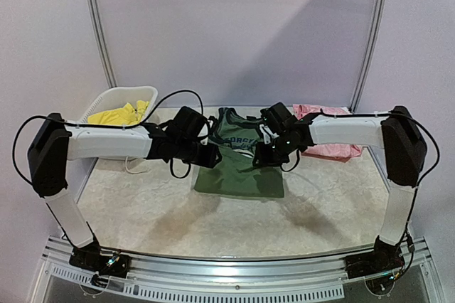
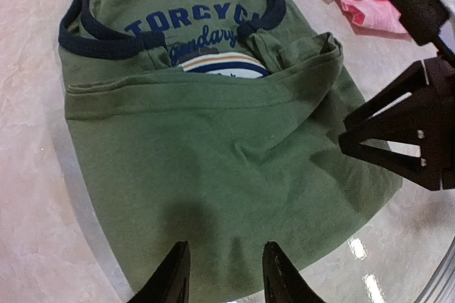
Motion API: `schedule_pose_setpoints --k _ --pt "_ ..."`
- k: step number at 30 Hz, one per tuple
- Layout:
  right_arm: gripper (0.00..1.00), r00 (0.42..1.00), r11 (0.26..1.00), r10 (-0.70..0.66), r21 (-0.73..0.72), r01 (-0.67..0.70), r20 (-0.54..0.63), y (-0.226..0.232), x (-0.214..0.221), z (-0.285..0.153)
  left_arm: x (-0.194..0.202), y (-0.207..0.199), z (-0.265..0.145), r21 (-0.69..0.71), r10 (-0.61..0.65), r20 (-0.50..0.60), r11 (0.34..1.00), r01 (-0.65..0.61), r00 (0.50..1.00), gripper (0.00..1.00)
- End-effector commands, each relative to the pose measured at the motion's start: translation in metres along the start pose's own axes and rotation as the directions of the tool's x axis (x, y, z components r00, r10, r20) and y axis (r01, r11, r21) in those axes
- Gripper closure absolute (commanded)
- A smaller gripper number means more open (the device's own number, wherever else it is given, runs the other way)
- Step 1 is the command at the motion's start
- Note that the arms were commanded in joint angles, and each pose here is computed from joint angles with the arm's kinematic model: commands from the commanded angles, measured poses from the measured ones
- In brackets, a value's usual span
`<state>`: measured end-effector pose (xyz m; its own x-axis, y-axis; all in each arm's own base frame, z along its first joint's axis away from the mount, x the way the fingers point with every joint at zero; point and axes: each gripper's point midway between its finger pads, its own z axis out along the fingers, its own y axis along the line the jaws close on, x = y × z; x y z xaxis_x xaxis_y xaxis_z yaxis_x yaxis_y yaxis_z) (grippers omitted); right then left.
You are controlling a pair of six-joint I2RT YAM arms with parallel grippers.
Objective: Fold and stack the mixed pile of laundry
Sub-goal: Adjust the 2/3-rectangle-folded tank top at the center of the board.
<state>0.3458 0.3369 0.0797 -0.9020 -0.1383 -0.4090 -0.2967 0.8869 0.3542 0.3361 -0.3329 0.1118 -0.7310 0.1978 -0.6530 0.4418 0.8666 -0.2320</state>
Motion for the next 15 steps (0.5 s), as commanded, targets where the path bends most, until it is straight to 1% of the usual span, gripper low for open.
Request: schedule_pose_setpoints --k 1,5,9,15 --pt "0.75 1.0 1.0 -0.007 0.015 0.007 -0.03 -0.001 -0.005 0.021 0.021 0.001 0.019 -0.009 0.005 -0.043 1.0 -0.005 0.999 0.67" --pt "0.77 0.999 0.999 -0.001 0.051 0.004 -0.054 -0.011 -0.01 0.037 0.036 0.006 0.031 -0.021 0.003 -0.072 1.0 -0.004 0.997 0.69" --pt "0.77 0.997 0.997 0.028 0.08 -0.022 -0.069 -0.031 -0.016 0.05 0.052 0.013 0.04 -0.036 0.0 -0.098 0.999 -0.003 0.995 0.7" --pt "0.77 0.997 0.997 0.042 0.068 -0.038 -0.06 -0.044 -0.04 0.059 0.068 0.019 0.045 -0.041 -0.006 -0.119 0.999 0.001 0.993 0.71"
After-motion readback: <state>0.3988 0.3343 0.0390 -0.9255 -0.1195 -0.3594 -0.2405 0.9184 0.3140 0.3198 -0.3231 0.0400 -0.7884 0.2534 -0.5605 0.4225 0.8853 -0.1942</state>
